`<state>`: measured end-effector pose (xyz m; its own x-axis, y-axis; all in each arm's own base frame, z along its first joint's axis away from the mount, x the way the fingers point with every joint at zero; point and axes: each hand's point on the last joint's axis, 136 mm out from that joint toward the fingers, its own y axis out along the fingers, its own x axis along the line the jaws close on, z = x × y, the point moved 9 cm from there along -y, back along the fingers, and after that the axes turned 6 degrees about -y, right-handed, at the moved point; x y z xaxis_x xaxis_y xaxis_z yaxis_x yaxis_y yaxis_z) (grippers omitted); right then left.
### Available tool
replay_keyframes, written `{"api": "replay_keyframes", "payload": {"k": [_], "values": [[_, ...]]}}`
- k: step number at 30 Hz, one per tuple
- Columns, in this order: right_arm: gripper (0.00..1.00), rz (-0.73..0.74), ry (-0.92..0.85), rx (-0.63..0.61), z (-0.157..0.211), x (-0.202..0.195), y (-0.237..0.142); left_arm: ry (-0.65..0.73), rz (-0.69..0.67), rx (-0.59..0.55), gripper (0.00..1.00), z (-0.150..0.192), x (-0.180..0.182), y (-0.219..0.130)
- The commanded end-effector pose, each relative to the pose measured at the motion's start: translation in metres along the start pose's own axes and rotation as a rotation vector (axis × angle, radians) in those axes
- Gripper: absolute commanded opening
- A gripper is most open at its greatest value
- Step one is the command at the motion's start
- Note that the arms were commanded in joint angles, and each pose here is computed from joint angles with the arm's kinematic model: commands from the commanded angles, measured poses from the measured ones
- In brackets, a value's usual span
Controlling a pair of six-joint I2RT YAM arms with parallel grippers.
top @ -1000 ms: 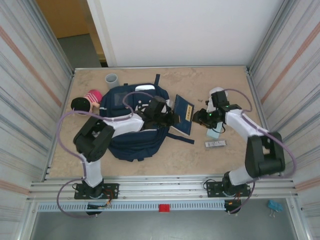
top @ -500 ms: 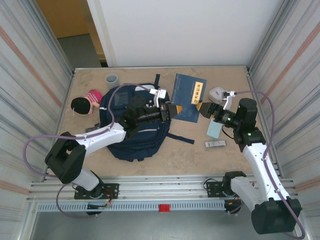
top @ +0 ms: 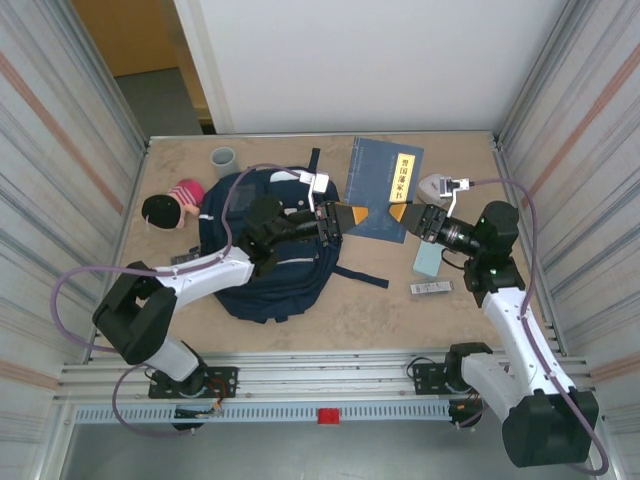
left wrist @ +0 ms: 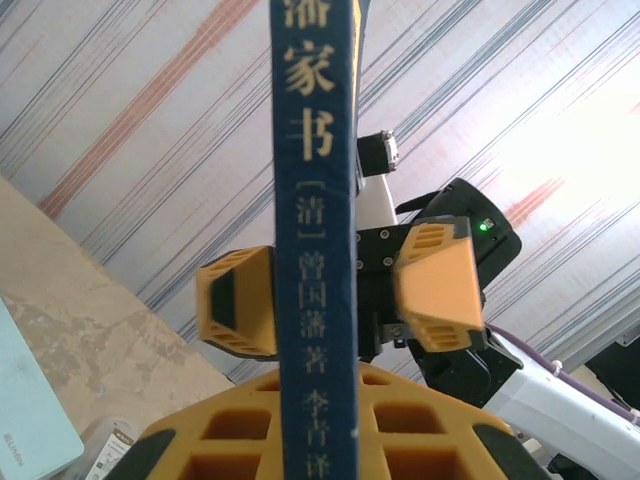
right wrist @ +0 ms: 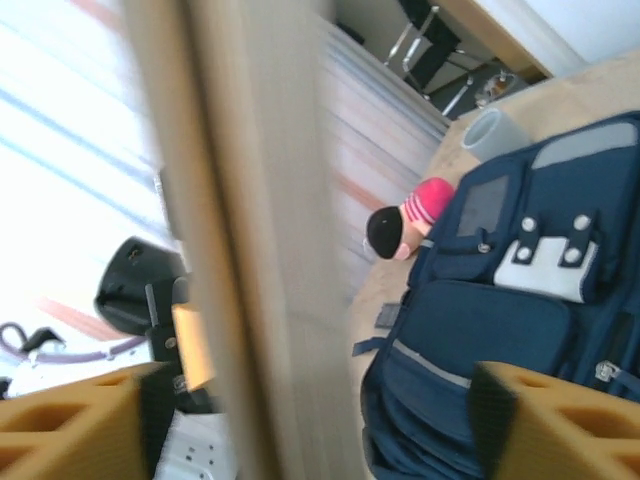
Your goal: Pack books, pencil case, and school supplies into a backpack
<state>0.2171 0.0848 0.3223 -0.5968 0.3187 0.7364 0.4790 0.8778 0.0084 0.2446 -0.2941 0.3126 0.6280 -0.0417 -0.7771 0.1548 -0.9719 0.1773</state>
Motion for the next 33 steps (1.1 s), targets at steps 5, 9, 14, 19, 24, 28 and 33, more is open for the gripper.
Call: {"api": "replay_keyframes", "payload": {"k": [5, 9, 14, 19, 24, 28, 33], "values": [[0.11, -0.078, -0.15, -0.005, -0.008, 0.032, -0.005, 0.031, 0.01, -0.028, 0.13, -0.004, -0.007, -0.001], [0.0, -0.034, -0.237, -0.01, -0.008, 0.036, -0.008, 0.051, -0.071, -0.022, 0.35, -0.004, -0.003, -0.008], [0.0, 0.134, -0.435, 0.082, 0.007, 0.031, -0.013, 0.249, -0.316, 0.008, 0.67, -0.005, -0.01, -0.04], [0.0, 0.28, -0.651, 0.261, 0.024, 0.025, -0.005, 0.634, -0.402, 0.233, 0.77, 0.006, -0.039, -0.07], [0.0, 0.311, -0.835, 0.431, 0.037, 0.02, 0.011, 0.891, -0.424, 0.404, 0.85, 0.021, -0.055, -0.097], [0.0, 0.232, -1.034, 0.58, 0.06, 0.022, 0.024, 0.986, -0.498, 0.471, 0.91, 0.026, -0.055, -0.111], [0.0, 0.089, -1.223, 0.701, 0.084, 0.027, 0.036, 0.99, -0.551, 0.576, 0.91, 0.033, -0.041, -0.116]]}}
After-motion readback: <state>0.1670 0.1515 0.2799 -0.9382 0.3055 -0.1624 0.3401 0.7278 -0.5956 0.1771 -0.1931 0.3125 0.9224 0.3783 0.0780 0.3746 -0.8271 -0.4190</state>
